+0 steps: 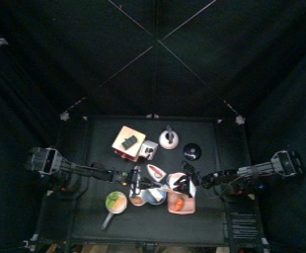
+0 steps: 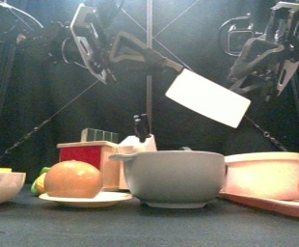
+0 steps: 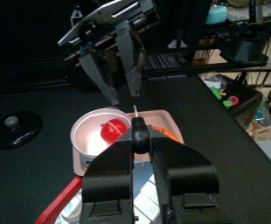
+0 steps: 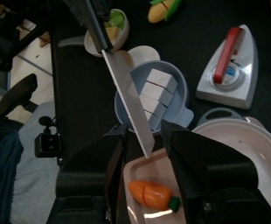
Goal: Regrasp cleaver
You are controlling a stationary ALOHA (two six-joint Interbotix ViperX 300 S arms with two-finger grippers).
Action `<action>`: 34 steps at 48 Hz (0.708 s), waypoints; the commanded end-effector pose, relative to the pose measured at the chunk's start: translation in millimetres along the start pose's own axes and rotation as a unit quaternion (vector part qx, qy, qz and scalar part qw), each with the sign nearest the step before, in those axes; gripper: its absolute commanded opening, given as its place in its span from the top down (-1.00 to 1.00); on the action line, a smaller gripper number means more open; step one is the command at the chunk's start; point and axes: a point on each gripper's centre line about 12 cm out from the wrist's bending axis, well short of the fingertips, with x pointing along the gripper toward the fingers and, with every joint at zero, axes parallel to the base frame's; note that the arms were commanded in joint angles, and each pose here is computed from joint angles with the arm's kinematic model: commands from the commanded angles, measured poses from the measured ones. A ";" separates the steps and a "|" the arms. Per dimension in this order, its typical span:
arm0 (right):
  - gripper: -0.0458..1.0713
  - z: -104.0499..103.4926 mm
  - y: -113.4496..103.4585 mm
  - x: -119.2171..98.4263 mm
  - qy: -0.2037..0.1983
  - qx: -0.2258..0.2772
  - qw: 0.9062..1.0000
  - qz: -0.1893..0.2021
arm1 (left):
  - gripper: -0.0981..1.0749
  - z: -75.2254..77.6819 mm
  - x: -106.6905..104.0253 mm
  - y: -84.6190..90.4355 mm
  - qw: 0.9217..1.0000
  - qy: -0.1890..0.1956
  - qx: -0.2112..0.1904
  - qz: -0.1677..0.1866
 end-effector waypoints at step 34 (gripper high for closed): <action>-0.41 -3.8 0.5 -93.3 0.196 0.227 0.866 -0.400 | 0.23 7.2 10.1 -1.6 0.999 -0.034 0.022 -0.014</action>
